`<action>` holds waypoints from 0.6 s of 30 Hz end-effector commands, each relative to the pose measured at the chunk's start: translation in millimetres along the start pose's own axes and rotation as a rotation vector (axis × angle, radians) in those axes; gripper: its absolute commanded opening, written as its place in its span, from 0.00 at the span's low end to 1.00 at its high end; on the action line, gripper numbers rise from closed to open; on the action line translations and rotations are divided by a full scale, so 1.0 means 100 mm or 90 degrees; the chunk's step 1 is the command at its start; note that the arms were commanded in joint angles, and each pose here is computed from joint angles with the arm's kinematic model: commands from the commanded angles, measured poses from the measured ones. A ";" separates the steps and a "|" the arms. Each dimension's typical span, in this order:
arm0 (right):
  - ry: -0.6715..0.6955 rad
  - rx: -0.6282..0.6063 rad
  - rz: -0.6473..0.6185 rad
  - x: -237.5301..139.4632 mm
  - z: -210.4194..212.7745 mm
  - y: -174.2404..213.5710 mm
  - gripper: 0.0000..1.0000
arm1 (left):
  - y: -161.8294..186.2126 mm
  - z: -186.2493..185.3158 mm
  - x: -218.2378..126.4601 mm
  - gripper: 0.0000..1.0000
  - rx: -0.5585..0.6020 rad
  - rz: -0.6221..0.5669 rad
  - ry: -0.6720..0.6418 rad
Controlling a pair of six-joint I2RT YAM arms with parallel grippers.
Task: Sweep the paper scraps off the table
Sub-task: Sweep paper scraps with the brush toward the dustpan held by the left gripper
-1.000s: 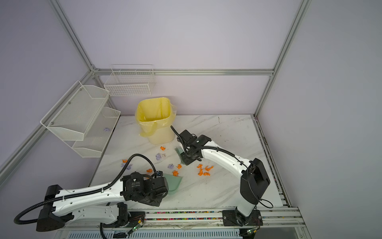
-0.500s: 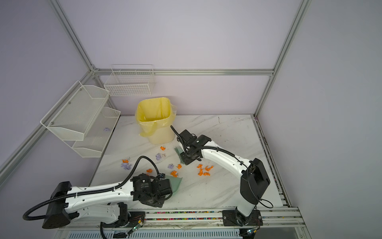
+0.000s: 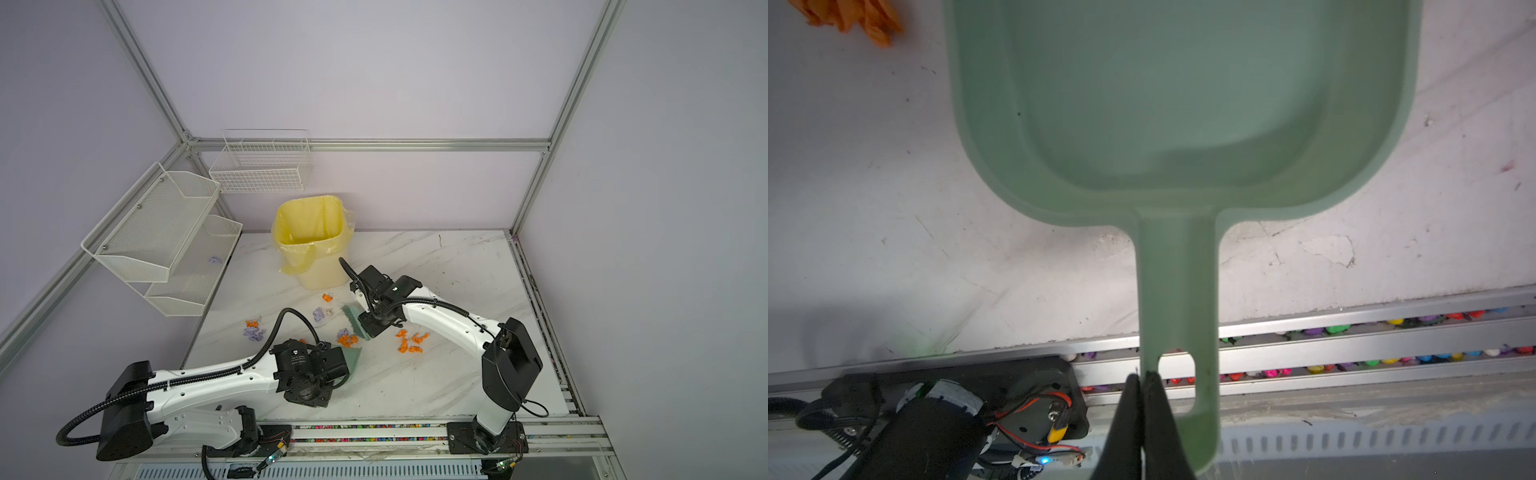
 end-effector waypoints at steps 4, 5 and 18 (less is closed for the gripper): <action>-0.127 -0.068 -0.033 -0.18 0.40 0.09 0.00 | -0.13 -0.12 -0.02 0.00 0.026 -0.003 0.019; -0.138 -0.076 -0.037 -0.21 0.43 0.12 0.00 | -0.14 -0.13 -0.02 0.00 0.028 -0.001 0.015; -0.117 -0.052 -0.099 -0.61 0.39 0.29 0.00 | -0.23 -0.23 -0.09 0.00 0.038 -0.011 0.025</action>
Point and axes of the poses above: each gripper's point midway between its finger pads, its own x axis out along the fingers, its own z axis along the line the jaws close on, y = z × x, the point moved 5 cm from there along -x, back along the fingers, and after that the axes turned 2 degrees about -x, right-handed, at the moved point
